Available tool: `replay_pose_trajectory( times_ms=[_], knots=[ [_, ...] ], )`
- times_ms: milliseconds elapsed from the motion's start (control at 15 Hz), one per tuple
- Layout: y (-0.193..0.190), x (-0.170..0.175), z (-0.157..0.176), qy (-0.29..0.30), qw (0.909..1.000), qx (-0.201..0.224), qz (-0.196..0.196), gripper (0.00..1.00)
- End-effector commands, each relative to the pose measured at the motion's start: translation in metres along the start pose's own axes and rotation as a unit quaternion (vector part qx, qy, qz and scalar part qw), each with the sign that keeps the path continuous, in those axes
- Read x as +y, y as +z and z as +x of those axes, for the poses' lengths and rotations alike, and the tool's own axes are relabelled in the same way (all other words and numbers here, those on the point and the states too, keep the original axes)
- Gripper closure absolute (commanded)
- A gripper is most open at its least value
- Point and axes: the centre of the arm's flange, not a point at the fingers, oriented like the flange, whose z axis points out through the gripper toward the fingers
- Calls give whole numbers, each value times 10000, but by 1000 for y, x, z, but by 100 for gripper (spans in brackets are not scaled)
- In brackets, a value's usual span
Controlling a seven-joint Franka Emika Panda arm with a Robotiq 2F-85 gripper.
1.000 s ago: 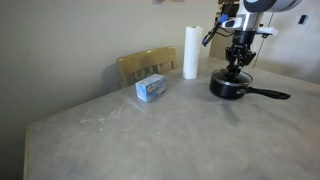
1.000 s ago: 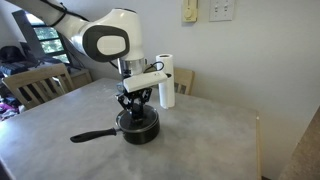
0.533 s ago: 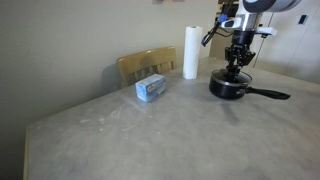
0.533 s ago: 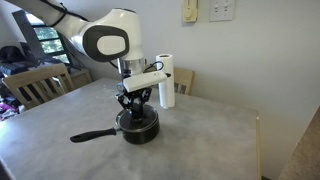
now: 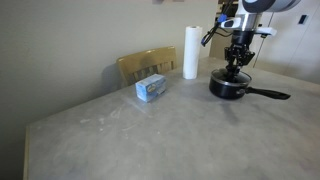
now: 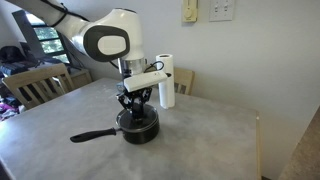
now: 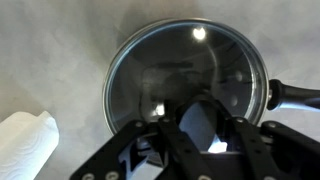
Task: Put the glass lid on top of the black pot
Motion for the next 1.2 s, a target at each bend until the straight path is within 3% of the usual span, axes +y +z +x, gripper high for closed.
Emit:
replay_pose_trajectory(
  times_ms=[0,933,1000,1067,1133],
  knots=[
    [9,8,-2,-66,10000,-29,-53,85],
    [19,17,-3,-50,10000,-19,-55,85],
    [18,16,-3,-53,10000,-22,-36,49],
    [15,14,-2,-51,10000,-7,-37,34],
    [10,14,-2,-57,10000,10,-41,28]
  ],
)
